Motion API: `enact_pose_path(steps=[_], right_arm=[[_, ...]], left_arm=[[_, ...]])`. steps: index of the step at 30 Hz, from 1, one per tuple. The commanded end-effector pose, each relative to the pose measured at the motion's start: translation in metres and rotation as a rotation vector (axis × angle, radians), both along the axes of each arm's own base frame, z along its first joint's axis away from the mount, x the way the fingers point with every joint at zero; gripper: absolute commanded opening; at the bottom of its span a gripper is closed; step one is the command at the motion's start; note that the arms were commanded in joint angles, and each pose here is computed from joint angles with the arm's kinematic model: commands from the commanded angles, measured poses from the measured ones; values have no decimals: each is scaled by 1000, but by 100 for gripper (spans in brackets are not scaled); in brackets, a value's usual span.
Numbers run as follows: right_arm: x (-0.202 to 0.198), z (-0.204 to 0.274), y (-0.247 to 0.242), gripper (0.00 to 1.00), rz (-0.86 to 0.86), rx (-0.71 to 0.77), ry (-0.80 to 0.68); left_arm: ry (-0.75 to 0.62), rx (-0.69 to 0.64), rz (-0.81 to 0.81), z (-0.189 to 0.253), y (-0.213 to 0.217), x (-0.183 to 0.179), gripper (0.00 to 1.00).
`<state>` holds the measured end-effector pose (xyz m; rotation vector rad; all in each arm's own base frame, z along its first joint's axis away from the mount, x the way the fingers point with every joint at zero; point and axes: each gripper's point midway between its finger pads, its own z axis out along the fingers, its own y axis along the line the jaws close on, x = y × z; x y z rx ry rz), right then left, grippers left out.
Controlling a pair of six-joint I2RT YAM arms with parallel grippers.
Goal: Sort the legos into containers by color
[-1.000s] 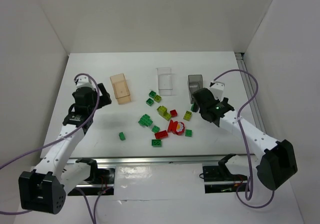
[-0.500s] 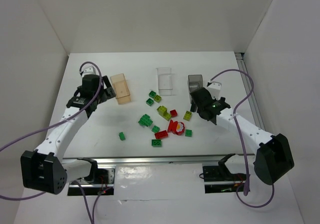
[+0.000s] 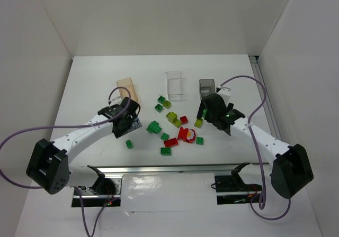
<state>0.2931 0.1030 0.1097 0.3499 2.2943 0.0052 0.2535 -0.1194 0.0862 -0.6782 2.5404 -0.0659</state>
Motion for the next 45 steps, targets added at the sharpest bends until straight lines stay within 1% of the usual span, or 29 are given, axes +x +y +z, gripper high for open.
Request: enact_pose_path(steps=[1, 3, 5, 7, 10, 11, 12, 15, 16, 19, 20, 21, 22, 24, 25, 26, 27, 29, 31, 32, 33, 35, 36, 40, 41, 42, 43, 44, 45], right_arm=[[10, 16, 12, 99, 41, 50, -73], [10, 13, 12, 99, 49, 36, -63], [12, 14, 14, 99, 56, 42, -61], [12, 14, 14, 99, 56, 42, -61], [12, 14, 14, 99, 56, 42, -61], [12, 14, 14, 99, 56, 42, -61], [12, 14, 14, 99, 56, 42, -61], [10, 13, 13, 99, 56, 38, -52], [12, 14, 15, 99, 50, 45, -53], [11, 10, 14, 99, 49, 36, -37], [12, 13, 13, 99, 37, 37, -42], [10, 12, 12, 99, 37, 33, -34], [12, 15, 14, 99, 37, 37, -42], [12, 15, 14, 99, 37, 37, -42], [12, 15, 13, 99, 44, 30, -42], [13, 16, 12, 99, 38, 24, -45], [13, 18, 12, 99, 38, 28, -53], [14, 20, 12, 99, 45, 24, -60], [19, 28, 11, 99, 31, 21, -84], [17, 23, 8, 99, 25, 4, -66], [18, 27, 6, 99, 16, -5, -71], [20, 26, 6, 99, 10, -18, -62], [22, 30, 5, 99, 4, -20, -73], [23, 31, 9, 99, 13, -19, -74], [23, 31, 9, 99, 13, -19, -74], [23, 31, 9, 99, 13, -19, -74], [23, 31, 9, 99, 19, -26, -73], [23, 31, 9, 99, 19, -26, -73], [23, 28, 9, 99, 19, -31, -65]], left_arm=[[73, 20, 137, -21, 12, -27, 83], [105, 46, 150, -34, 17, -38, 82], [98, 87, 151, -42, 21, -41, 81], [91, 81, 151, -50, 21, -42, 79], [87, 50, 126, -57, 16, -43, 71], [71, 27, 123, -58, 11, -39, 65], [69, -1, 104, -56, 5, -38, 62], [94, -10, 97, -62, 4, -43, 53], [99, -17, 94, -62, 2, -44, 46], [92, -16, 80, -58, -1, -39, 31], [72, -26, 70, -47, -6, -31, 22], [47, -23, 63, -37, -6, -25, 19], [22, -11, 29, -26, -7, -19, 19], [-67, -20, -6, 7, -11, 8, 19], [-91, 4, -11, 15, -7, 18, 19], [-140, 18, -42, 36, -8, 36, 19], [-155, 35, -21, 43, 2, 48, 17], [-178, 69, -20, 58, 10, 75, 17], [-179, 91, 15, 65, 26, 96, 17], [-157, 114, 8, 59, 29, 106, 17], [-187, 108, 18, 72, 29, 122, 17], [-180, 131, 25, 72, 39, 139, 17], [-174, 139, 26, 69, 39, 155, 17], [-141, 132, 70, 53, 52, 186, 17], [-128, 124, 86, 47, 59, 192, 19], [-125, 113, 78, 43, 60, 199, 23], [-137, 101, 83, 47, 60, 209, 54], [-112, 106, 74, 35, 63, 214, 71], [-104, 108, 74, 35, 63, 215, 88]])
